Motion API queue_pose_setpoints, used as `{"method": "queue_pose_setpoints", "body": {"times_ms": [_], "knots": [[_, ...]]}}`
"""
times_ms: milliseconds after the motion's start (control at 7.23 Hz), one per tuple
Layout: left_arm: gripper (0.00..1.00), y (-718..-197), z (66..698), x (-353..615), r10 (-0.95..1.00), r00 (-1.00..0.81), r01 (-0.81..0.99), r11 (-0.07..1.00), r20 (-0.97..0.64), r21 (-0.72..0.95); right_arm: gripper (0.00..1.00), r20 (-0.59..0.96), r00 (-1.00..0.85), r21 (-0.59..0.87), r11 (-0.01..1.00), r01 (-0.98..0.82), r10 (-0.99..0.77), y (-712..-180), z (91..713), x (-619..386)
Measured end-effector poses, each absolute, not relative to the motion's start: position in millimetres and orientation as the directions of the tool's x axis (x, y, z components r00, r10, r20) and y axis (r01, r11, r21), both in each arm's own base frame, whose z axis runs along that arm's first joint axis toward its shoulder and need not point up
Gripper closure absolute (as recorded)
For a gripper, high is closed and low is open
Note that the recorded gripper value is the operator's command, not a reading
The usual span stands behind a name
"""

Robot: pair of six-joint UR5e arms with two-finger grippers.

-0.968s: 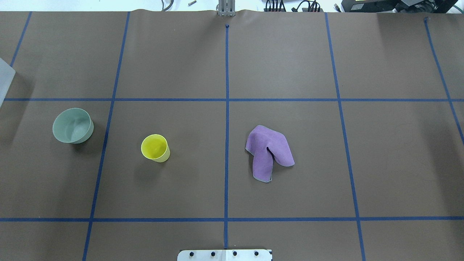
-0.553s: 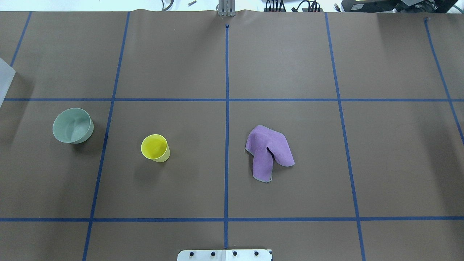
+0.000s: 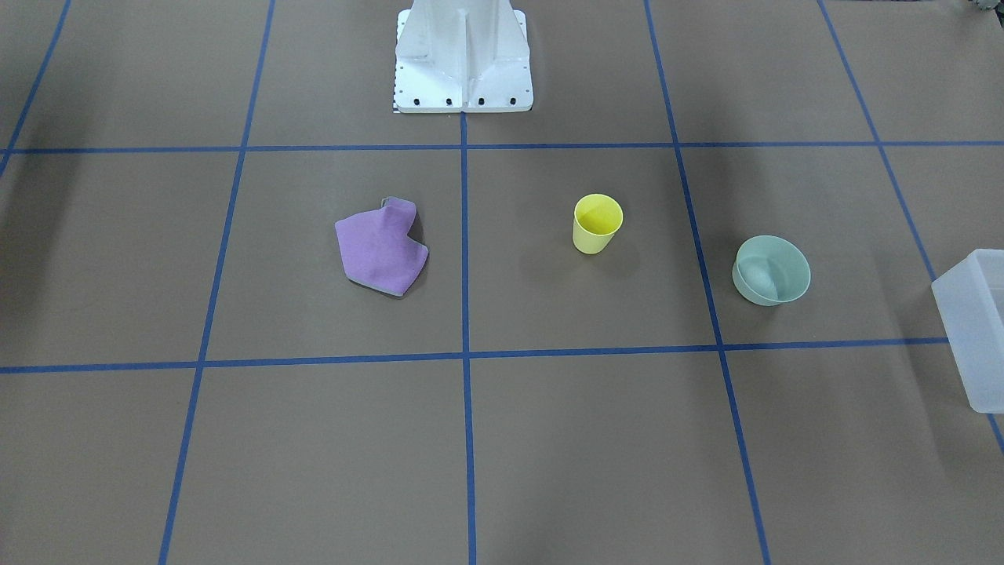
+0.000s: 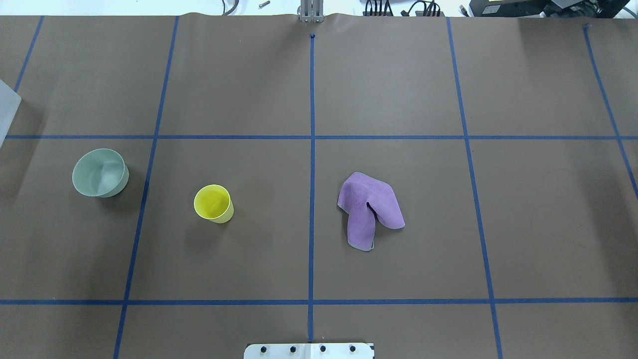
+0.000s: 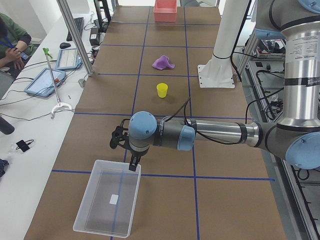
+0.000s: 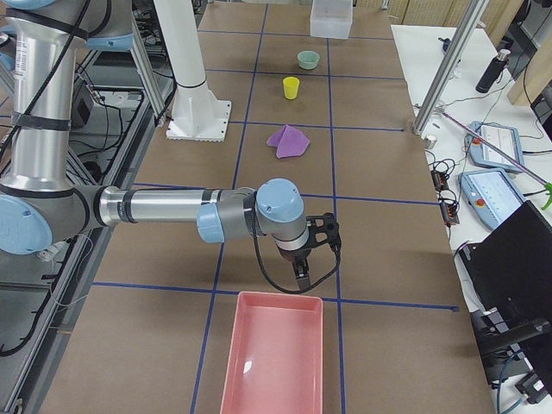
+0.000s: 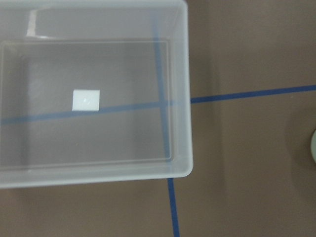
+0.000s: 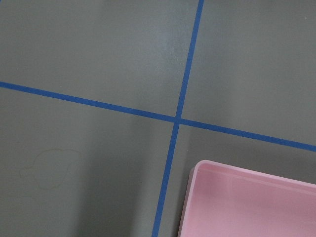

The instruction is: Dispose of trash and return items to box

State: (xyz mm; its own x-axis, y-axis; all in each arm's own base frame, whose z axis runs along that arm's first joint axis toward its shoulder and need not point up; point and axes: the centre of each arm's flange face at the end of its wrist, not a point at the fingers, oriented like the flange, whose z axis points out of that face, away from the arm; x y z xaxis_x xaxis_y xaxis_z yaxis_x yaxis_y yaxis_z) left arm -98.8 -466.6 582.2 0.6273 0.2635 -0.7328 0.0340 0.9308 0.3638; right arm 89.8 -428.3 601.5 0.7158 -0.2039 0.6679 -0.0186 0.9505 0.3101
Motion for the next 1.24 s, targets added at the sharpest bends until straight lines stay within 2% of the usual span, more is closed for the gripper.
{"method": "queue_pose_setpoints", "body": {"times_ms": [277, 691, 1106, 1245], "knots": [[0.01, -489.3, 542.6, -57.4, 0.323, 0.599, 0.059, 0.895, -0.733, 0.442, 0.0, 0.674, 0.708, 0.343, 0.938, -0.05, -0.209, -435.9, 593.9, 86.2], [0.01, -499.7, 535.3, 44.9, 0.235, 0.591, 0.049, 0.944, -0.772, 0.325, 0.0, 0.731, 0.674, 0.265, 0.954, -0.139, -0.106, -452.3, 549.1, 44.7], [0.02, -494.6, 540.5, 167.3, 0.189, 0.649, 0.035, 0.96, -0.737, 0.277, 0.0, 0.728, 0.679, 0.257, 0.957, -0.137, -0.098, -454.7, 535.9, 24.4], [0.21, -497.1, 547.0, 198.8, 0.186, 0.658, 0.03, 0.962, -0.73, 0.272, 0.0, 0.728, 0.679, 0.257, 0.957, -0.136, -0.099, -454.9, 535.7, 23.1]]}}
